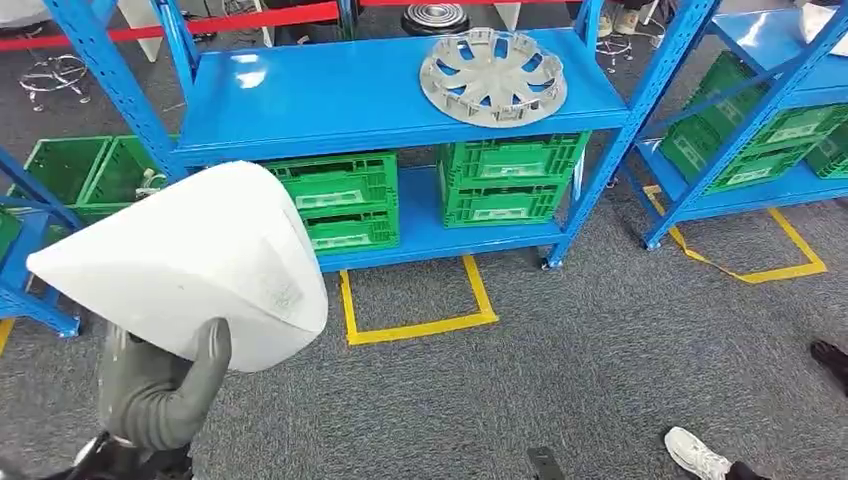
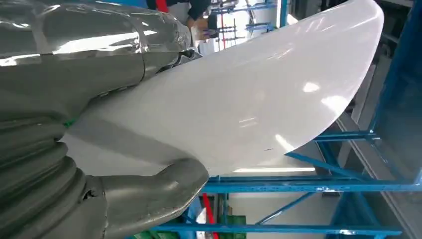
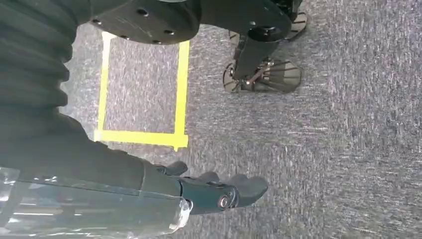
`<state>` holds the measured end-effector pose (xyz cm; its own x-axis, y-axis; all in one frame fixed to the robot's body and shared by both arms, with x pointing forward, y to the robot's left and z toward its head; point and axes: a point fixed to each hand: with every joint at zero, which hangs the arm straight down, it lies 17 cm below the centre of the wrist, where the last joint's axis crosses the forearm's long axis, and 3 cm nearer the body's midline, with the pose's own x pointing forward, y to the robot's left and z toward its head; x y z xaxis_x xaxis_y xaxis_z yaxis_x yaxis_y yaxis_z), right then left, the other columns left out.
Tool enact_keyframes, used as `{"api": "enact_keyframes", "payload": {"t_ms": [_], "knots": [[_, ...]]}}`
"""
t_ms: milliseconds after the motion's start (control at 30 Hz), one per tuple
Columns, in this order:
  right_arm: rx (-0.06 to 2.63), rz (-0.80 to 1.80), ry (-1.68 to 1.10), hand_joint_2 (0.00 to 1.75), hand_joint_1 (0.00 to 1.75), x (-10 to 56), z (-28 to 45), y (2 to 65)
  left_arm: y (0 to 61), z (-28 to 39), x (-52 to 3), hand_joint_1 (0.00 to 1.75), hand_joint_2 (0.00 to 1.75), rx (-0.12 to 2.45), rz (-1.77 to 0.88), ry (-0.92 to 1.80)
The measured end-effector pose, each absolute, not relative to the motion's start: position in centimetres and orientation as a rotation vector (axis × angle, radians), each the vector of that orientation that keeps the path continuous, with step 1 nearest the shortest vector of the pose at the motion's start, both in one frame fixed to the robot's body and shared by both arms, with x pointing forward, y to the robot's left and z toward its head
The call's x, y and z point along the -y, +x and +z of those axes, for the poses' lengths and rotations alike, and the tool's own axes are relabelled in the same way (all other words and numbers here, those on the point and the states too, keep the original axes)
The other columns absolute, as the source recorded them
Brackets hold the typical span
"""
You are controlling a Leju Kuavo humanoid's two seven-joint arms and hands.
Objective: Take the parts from the cabinet and place them on the table.
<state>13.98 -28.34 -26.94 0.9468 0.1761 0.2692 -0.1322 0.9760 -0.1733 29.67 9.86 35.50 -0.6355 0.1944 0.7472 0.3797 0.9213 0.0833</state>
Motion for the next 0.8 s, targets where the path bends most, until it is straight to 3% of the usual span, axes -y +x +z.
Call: {"api": "enact_keyframes", "payload": {"t_ms": [800], "knots": [[0.291,0.191,-0.144,1.75,0.00,27.52,-26.96,13.77,29.29,34.59,-9.85,1.75,1.75,2.258,-0.288,-0.402]]}}
